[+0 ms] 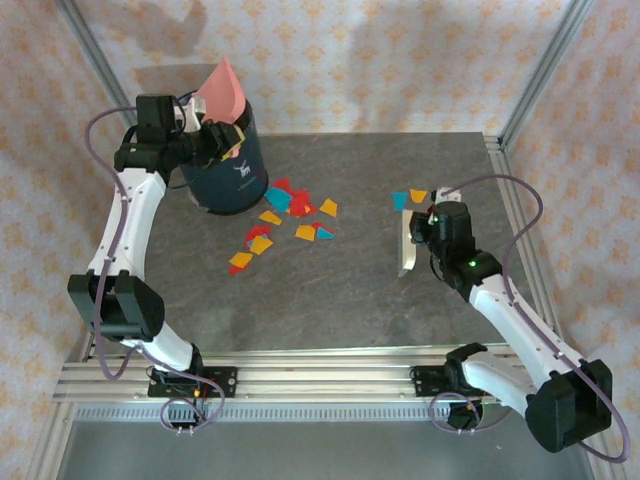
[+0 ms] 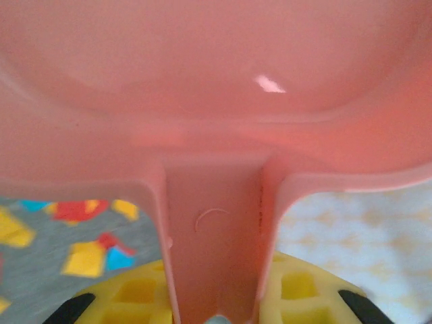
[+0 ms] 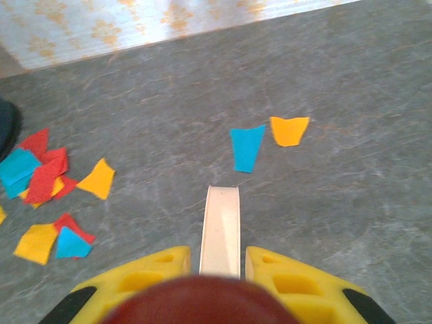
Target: Sweep away the paper scraps from the table
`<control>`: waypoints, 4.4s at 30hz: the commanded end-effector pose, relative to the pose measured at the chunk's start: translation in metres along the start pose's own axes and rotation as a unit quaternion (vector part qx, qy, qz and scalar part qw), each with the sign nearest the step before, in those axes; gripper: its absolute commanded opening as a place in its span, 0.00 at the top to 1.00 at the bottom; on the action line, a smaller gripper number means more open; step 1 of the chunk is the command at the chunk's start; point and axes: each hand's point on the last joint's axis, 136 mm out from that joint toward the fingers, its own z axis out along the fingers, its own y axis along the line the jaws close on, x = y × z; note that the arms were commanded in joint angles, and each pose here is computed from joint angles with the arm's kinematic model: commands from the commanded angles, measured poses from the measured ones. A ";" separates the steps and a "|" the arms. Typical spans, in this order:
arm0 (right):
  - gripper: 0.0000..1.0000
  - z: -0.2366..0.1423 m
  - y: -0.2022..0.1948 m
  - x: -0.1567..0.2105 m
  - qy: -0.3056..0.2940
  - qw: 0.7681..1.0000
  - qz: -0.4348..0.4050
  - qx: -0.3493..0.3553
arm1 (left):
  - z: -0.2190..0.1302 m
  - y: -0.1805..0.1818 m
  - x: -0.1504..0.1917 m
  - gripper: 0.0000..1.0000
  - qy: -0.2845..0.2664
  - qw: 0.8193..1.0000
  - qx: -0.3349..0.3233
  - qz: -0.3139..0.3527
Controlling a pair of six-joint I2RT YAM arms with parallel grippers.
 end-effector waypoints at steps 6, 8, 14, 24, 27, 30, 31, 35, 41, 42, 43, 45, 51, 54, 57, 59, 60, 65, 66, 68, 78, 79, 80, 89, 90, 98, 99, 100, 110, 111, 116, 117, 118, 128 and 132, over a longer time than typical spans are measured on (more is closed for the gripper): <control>1.00 -0.001 -0.045 -0.051 -0.064 0.989 -0.017 0.134 | -0.044 0.044 0.070 1.00 0.105 0.966 -0.174 0.157; 1.00 0.005 -0.054 -0.057 -0.069 0.985 -0.022 0.154 | -0.052 0.048 0.080 1.00 0.116 0.959 -0.191 0.175; 1.00 0.037 -0.075 -0.068 -0.061 0.976 -0.052 0.203 | -0.069 0.057 0.109 1.00 0.129 0.947 -0.218 0.197; 1.00 0.101 -0.080 -0.089 -0.051 0.962 -0.127 0.238 | -0.079 0.075 0.162 1.00 0.155 0.948 -0.214 0.176; 1.00 0.122 -0.075 -0.092 -0.042 0.961 -0.141 0.234 | -0.079 0.076 0.169 1.00 0.153 0.951 -0.207 0.170; 1.00 0.144 -0.059 -0.091 -0.037 0.969 -0.156 0.189 | -0.080 0.076 0.174 1.00 0.156 0.952 -0.202 0.169; 1.00 0.152 -0.052 -0.090 -0.034 0.972 -0.158 0.168 | -0.080 0.076 0.176 1.00 0.159 0.952 -0.201 0.168; 1.00 0.172 -0.028 -0.083 -0.011 0.978 -0.171 0.122 | -0.078 0.078 0.180 1.00 0.162 0.953 -0.196 0.164; 1.00 0.180 0.024 -0.057 0.024 0.967 -0.245 0.060 | -0.073 0.082 0.183 1.00 0.164 0.954 -0.196 0.158; 1.00 0.179 0.030 -0.051 0.033 0.965 -0.253 0.053 | -0.073 0.083 0.183 1.00 0.163 0.954 -0.196 0.157; 1.00 0.176 0.036 -0.045 0.040 0.964 -0.260 0.042 | -0.072 0.083 0.183 1.00 0.162 0.955 -0.194 0.156; 1.00 0.170 0.051 -0.030 0.056 0.961 -0.272 0.010 | -0.071 0.083 0.183 1.00 0.162 0.955 -0.193 0.155; 1.00 0.135 0.090 0.008 0.094 0.946 -0.299 -0.083 | -0.067 0.086 0.185 1.00 0.167 0.955 -0.191 0.151; 1.00 0.115 0.102 0.014 0.098 0.944 -0.295 -0.110 | -0.064 0.085 0.187 1.00 0.169 0.956 -0.185 0.149; 1.00 0.098 0.109 0.012 0.091 0.945 -0.289 -0.123 | -0.063 0.084 0.187 1.00 0.169 0.957 -0.182 0.149; 1.00 0.089 0.108 0.005 0.080 0.949 -0.282 -0.120 | -0.063 0.085 0.187 1.00 0.170 0.957 -0.182 0.149; 1.00 0.087 0.106 -0.001 0.074 0.952 -0.277 -0.112 | -0.063 0.085 0.187 1.00 0.170 0.957 -0.182 0.148; 1.00 0.072 0.084 -0.046 0.019 0.972 -0.232 -0.023 | -0.063 0.085 0.189 1.00 0.172 0.957 -0.181 0.148; 1.00 0.069 0.080 -0.054 0.010 0.976 -0.218 -0.006 | -0.063 0.084 0.189 1.00 0.172 0.957 -0.180 0.149; 1.00 0.062 0.078 -0.067 -0.004 0.982 -0.188 0.003 | -0.062 0.085 0.189 1.00 0.172 0.957 -0.180 0.149; 1.00 0.054 0.116 -0.086 -0.048 0.992 0.042 -0.110 | -0.063 0.083 0.191 1.00 0.171 0.957 -0.178 0.149; 1.00 0.057 0.120 -0.085 -0.047 0.989 0.068 -0.119 | -0.063 0.084 0.191 1.00 0.171 0.957 -0.179 0.148; 1.00 0.060 0.122 -0.084 -0.046 0.987 0.090 -0.125 | -0.063 0.083 0.191 1.00 0.172 0.957 -0.179 0.149; 1.00 0.111 0.147 -0.061 0.000 0.961 0.224 -0.161 | -0.062 0.083 0.189 1.00 0.177 0.955 -0.184 0.153; 1.00 0.116 0.153 -0.057 0.008 0.959 0.229 -0.168 | -0.062 0.084 0.189 1.00 0.177 0.954 -0.185 0.154; 1.00 0.151 0.179 -0.037 0.048 0.950 0.239 -0.194 | -0.061 0.088 0.193 1.00 0.184 0.953 -0.186 0.150; 1.00 0.155 0.180 -0.034 0.051 0.950 0.241 -0.191 | -0.061 0.089 0.194 1.00 0.184 0.953 -0.186 0.151; 1.00 0.157 0.179 -0.031 0.053 0.951 0.241 -0.189 | -0.061 0.090 0.195 1.00 0.185 0.953 -0.187 0.150; 1.00 0.155 0.131 0.004 0.072 0.980 0.170 -0.071 | -0.059 0.094 0.198 1.00 0.192 0.951 -0.189 0.151; 1.00 0.152 0.123 0.005 0.071 0.984 0.156 -0.055 | -0.059 0.094 0.198 1.00 0.193 0.951 -0.189 0.150; 1.00 0.130 0.086 0.006 0.057 0.995 0.085 0.017 | -0.059 0.095 0.200 1.00 0.194 0.951 -0.188 0.150; 1.00 0.125 0.080 0.004 0.054 0.996 0.071 0.029 | -0.059 0.095 0.199 1.00 0.193 0.951 -0.188 0.149; 1.00 0.119 0.076 0.001 0.049 0.996 0.061 0.039 | -0.058 0.095 0.200 1.00 0.193 0.951 -0.188 0.150; 1.00 0.079 0.104 -0.046 0.005 0.997 0.050 -0.050 | -0.059 0.092 0.199 1.00 0.190 0.953 -0.184 0.148; 1.00 0.071 0.132 -0.061 0.000 0.990 0.065 -0.123 | -0.060 0.093 0.200 1.00 0.189 0.953 -0.186 0.149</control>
